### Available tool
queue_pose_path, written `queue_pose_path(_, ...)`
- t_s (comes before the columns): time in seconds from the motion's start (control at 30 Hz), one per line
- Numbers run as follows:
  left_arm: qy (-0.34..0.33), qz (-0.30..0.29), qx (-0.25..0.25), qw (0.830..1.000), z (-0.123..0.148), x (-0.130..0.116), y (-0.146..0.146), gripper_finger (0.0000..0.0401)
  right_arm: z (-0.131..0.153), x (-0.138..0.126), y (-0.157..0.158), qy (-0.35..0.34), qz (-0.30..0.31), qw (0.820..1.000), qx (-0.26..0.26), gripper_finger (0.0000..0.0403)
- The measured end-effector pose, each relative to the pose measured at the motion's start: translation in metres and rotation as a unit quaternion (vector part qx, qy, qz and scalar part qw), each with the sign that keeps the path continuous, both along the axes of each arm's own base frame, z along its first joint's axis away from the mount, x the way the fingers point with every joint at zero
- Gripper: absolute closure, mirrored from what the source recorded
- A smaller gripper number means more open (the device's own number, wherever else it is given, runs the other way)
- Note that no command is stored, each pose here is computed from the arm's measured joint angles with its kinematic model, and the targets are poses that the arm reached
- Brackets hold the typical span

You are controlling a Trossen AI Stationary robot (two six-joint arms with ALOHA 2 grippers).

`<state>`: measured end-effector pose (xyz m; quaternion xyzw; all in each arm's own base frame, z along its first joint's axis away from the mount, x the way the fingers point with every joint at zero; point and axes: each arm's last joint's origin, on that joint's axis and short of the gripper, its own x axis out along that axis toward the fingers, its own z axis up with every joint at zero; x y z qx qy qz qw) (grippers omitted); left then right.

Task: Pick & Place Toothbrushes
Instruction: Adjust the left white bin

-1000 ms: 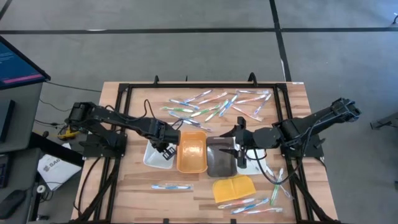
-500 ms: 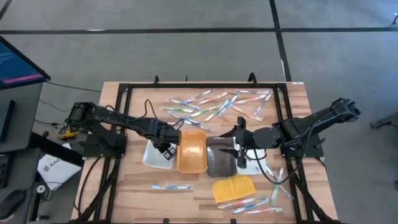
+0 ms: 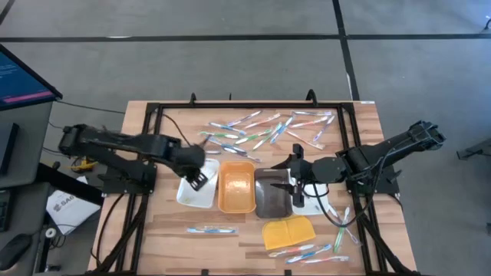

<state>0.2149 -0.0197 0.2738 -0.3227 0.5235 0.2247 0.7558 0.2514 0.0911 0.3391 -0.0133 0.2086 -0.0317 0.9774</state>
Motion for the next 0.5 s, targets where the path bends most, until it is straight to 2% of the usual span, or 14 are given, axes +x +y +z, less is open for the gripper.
queue_pose_path(0.07, 0.006, 0.024, 0.008, 1.0, 0.007, -0.013, 0.002, 0.0395, 0.0, 0.0, 0.0, 0.0, 0.0, 1.0, 0.0, 0.0163)
queue_pose_path(0.2, 0.06, 0.07, 0.009, 0.996, 0.008, -0.035, 0.004, 0.04, 0.0, 0.0, 0.0, 0.0, 0.0, 1.0, 0.0, 0.0163)
queue_pose_path(0.3, 0.101, 0.087, 0.0, 0.991, -0.002, -0.041, 0.004, 0.0401, 0.0, 0.0, 0.0, 0.0, -0.001, 1.0, 0.003, 0.0163)
queue_pose_path(0.5, 0.175, 0.083, -0.03, 0.981, -0.033, -0.044, 0.002, 0.0401, 0.0, 0.0, 0.0, 0.0, -0.002, 1.0, 0.003, 0.0163)
